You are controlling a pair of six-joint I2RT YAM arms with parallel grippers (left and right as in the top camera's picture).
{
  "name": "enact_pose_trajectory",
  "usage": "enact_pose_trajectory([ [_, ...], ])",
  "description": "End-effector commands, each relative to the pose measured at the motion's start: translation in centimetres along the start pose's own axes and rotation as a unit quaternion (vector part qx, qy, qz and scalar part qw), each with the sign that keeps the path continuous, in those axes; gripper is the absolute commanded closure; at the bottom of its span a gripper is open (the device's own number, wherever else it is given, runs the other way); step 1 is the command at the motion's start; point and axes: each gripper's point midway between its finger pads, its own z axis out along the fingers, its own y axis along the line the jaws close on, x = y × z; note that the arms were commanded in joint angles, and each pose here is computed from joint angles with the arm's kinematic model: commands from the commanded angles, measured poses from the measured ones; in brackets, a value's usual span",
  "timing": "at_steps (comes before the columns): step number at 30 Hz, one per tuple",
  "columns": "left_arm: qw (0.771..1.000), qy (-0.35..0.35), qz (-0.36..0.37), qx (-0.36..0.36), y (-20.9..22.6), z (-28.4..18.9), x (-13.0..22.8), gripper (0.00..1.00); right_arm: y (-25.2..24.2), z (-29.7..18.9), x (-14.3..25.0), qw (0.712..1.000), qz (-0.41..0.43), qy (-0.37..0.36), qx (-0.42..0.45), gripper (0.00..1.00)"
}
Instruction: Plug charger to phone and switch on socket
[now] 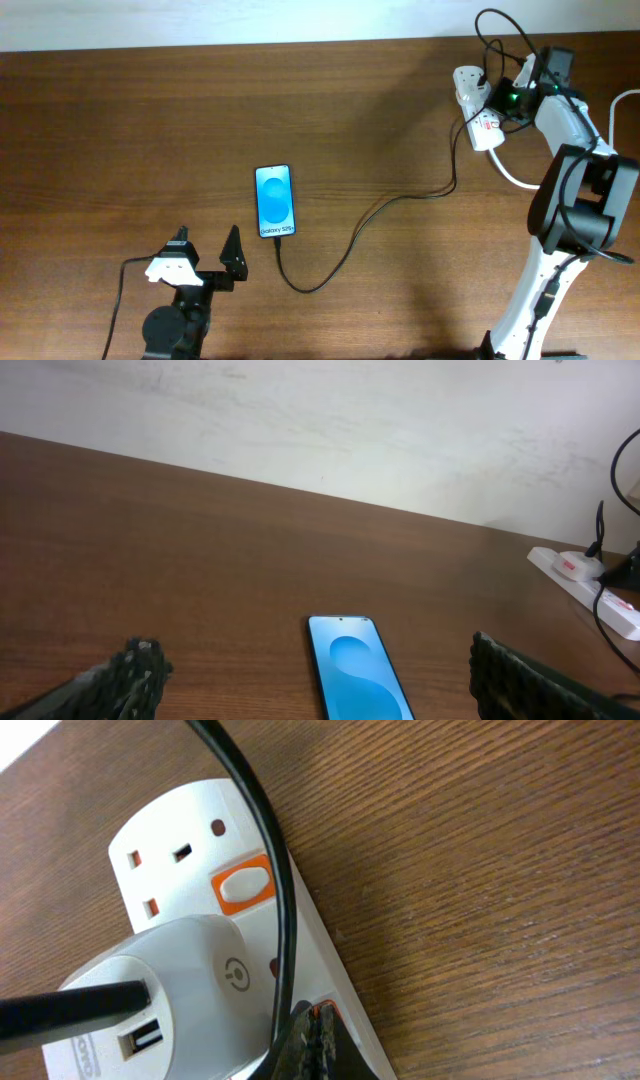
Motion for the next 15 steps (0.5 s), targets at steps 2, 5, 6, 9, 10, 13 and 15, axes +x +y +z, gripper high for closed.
enact_pose_trajectory([
  [2, 1.000, 0.004, 0.008, 0.008, -0.3, 0.0, 0.2, 0.01, 5.3, 2.3, 4.8, 0.996, -0.040, 0.065, -0.052, 0.96],
  [5, 1.000, 0.004, 0.008, 0.008, -0.3, 0.0, 0.2, 0.01, 5.8, 2.4, 5.1, 0.995, -0.045, 0.067, -0.055, 0.96],
  [6, 1.000, 0.004, 0.008, 0.008, -0.3, 0.0, 0.2, 0.01, 6.1, 2.4, 5.2, 0.995, -0.045, 0.070, -0.059, 0.96],
  [9, 1.000, 0.004, 0.008, 0.008, -0.3, 0.0, 0.2, 0.01, 7.0, 2.3, 5.6, 0.993, -0.046, 0.077, -0.080, 0.96],
  [10, 1.000, 0.004, 0.008, 0.008, -0.3, 0.0, 0.2, 0.01, 7.2, 2.3, 5.6, 0.992, -0.046, 0.078, -0.086, 0.96],
  [13, 1.000, 0.004, 0.008, 0.008, -0.3, 0.0, 0.2, 0.00, 7.3, 2.2, 5.8, 0.992, -0.045, 0.082, -0.090, 0.96],
  [15, 1.000, 0.004, 0.008, 0.008, -0.3, 0.0, 0.2, 0.01, 7.4, 2.2, 5.8, 0.991, -0.044, 0.083, -0.091, 0.96],
])
